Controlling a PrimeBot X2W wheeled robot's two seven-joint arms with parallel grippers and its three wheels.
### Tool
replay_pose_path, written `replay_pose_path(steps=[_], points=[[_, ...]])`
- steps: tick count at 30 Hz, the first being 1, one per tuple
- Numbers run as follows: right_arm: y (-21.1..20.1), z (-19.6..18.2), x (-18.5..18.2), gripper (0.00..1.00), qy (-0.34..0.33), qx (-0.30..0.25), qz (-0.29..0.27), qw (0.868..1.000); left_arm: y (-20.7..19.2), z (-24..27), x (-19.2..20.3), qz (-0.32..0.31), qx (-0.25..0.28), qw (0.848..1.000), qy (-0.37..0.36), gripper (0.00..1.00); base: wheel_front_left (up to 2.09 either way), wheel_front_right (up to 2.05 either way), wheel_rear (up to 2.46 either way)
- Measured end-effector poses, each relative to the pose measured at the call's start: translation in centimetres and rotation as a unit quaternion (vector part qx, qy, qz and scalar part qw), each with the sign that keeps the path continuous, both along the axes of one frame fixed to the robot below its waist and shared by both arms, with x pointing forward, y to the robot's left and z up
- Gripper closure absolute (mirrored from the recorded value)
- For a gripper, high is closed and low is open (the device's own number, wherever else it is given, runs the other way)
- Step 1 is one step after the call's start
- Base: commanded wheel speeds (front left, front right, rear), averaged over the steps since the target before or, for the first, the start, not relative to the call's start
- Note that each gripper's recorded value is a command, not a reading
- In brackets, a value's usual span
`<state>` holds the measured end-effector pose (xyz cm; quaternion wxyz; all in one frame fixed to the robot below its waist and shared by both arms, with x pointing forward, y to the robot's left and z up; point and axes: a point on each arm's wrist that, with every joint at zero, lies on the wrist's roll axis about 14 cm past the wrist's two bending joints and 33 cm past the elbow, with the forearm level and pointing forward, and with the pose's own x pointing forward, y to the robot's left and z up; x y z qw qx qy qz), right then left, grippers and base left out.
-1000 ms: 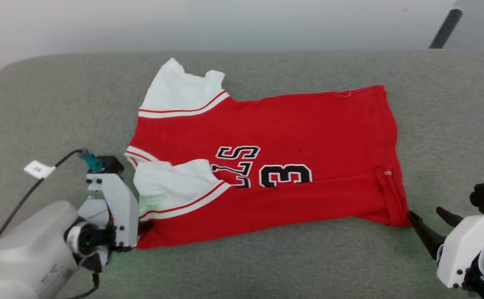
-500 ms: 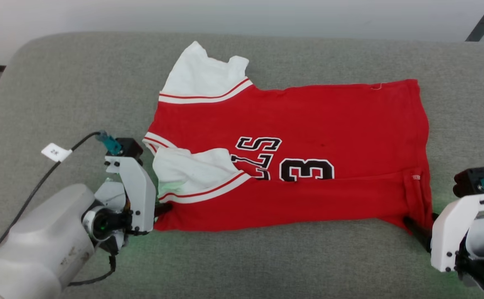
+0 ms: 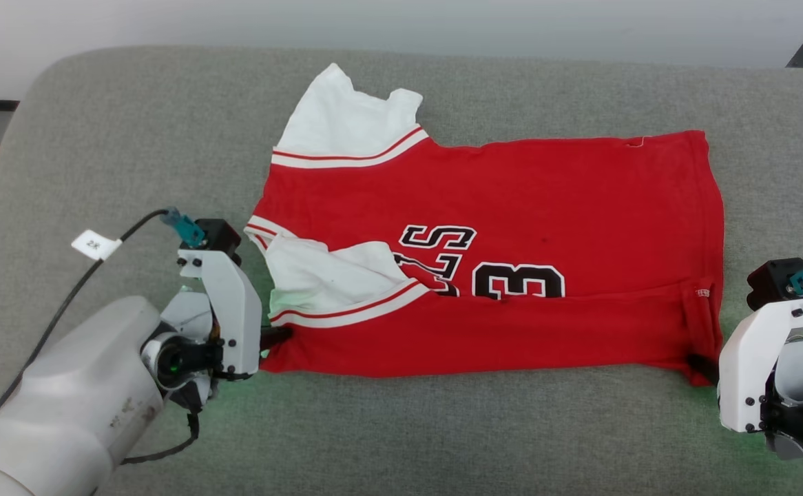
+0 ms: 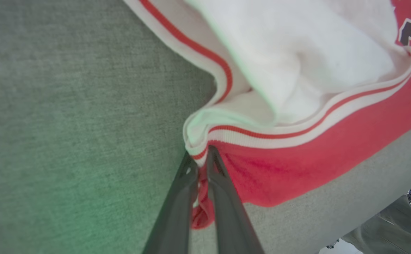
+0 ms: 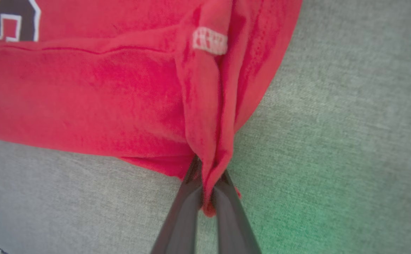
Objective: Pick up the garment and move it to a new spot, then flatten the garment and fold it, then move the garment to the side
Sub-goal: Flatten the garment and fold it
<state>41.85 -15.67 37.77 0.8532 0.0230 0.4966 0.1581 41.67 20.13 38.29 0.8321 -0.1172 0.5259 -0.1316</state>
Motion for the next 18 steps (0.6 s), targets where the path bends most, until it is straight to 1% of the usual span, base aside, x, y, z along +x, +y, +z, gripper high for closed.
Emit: replay_pose_path(steps=[5,10,18], points=[[-0.2,0.7,-0.1,1.0,-0.003,0.002,-0.002,1.0,0.4,0.6,0.0,0.001,0.001,1.0,-0.005,1.0,0.0,0.0,0.0],[-0.8,1.3,-1.0,1.0,-0.001,-0.001,-0.001,1.0,1.3,1.3,-0.4,0.006,0.009,1.0,-0.008,1.0,0.0,0.0,0.0],[-1.4,2.6,-2.9,1.0,-0.002,-0.007,0.003,1.0,1.7,2.2,-2.3,0.013,0.011,1.0,-0.002,1.0,0.0,0.0,0.0]])
